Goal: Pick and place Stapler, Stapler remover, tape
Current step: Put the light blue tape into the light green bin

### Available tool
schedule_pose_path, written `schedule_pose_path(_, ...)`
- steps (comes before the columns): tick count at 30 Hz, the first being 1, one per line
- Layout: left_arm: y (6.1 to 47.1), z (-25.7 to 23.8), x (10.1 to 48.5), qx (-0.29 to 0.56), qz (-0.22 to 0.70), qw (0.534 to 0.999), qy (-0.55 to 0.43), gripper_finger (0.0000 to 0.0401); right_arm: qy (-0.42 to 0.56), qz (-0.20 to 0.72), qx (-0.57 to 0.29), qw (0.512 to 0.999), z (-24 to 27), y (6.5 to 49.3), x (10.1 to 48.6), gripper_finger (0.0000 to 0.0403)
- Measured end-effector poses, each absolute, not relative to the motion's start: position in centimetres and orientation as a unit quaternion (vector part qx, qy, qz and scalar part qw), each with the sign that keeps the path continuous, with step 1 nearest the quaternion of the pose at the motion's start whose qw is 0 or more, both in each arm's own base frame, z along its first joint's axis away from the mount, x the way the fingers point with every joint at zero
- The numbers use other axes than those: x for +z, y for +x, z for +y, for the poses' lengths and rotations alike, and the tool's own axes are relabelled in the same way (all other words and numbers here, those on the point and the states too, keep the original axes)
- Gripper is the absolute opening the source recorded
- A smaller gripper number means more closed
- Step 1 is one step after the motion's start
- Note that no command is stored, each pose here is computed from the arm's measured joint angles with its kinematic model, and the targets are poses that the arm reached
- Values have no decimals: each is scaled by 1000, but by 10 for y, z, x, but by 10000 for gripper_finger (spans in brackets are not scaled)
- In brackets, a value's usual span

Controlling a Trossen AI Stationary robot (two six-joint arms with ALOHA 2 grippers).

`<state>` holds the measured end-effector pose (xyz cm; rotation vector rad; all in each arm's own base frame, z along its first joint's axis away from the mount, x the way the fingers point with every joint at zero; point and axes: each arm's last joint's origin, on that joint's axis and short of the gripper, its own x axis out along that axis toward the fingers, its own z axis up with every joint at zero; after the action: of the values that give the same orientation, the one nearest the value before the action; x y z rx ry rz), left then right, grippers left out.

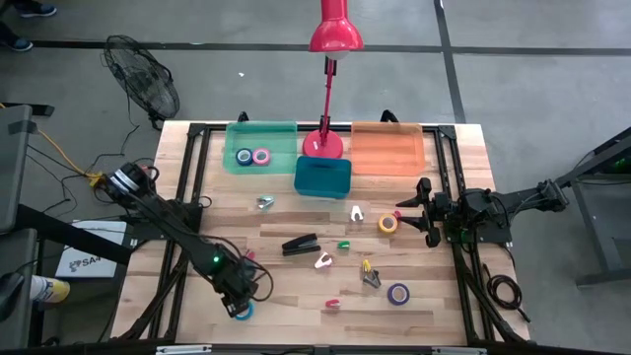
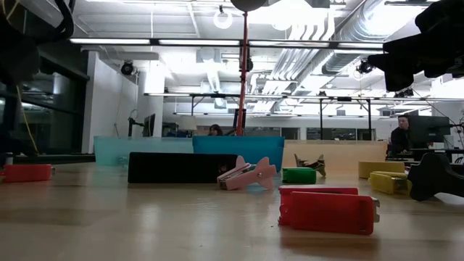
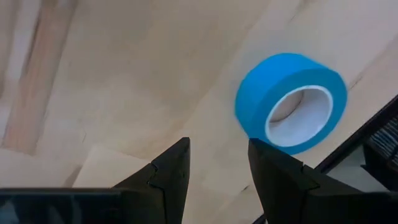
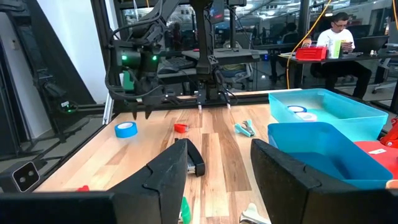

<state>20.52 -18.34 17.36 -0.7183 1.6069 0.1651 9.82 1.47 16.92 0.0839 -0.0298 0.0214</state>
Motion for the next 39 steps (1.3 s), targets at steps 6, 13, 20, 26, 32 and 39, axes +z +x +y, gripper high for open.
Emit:
schedule_pose_path(6,210,-187,172,73,701,639,-307,159,42,-16,11,999,15,98,169,170)
schedule_pose_path(13,212,-189,173,65,697,643,-311,159,42,-15,11,999,15,98,169,169)
schedule_pose_path(20,217,-194,163,48,703,638,-310,159,42,-15,11,999,15,98,169,170)
schedule_pose_path(26,220,-196,152,60,707,637,-302,159,42,-15,11,999,15,98,169,170)
schedule_pose_path(32,221,-196,149,70,705,641,-297,141,42,-15,11,999,15,98,169,169)
schedule_pose_path(39,222,-191,150,83,708,638,-292,31,42,-15,11,999,15,98,169,170)
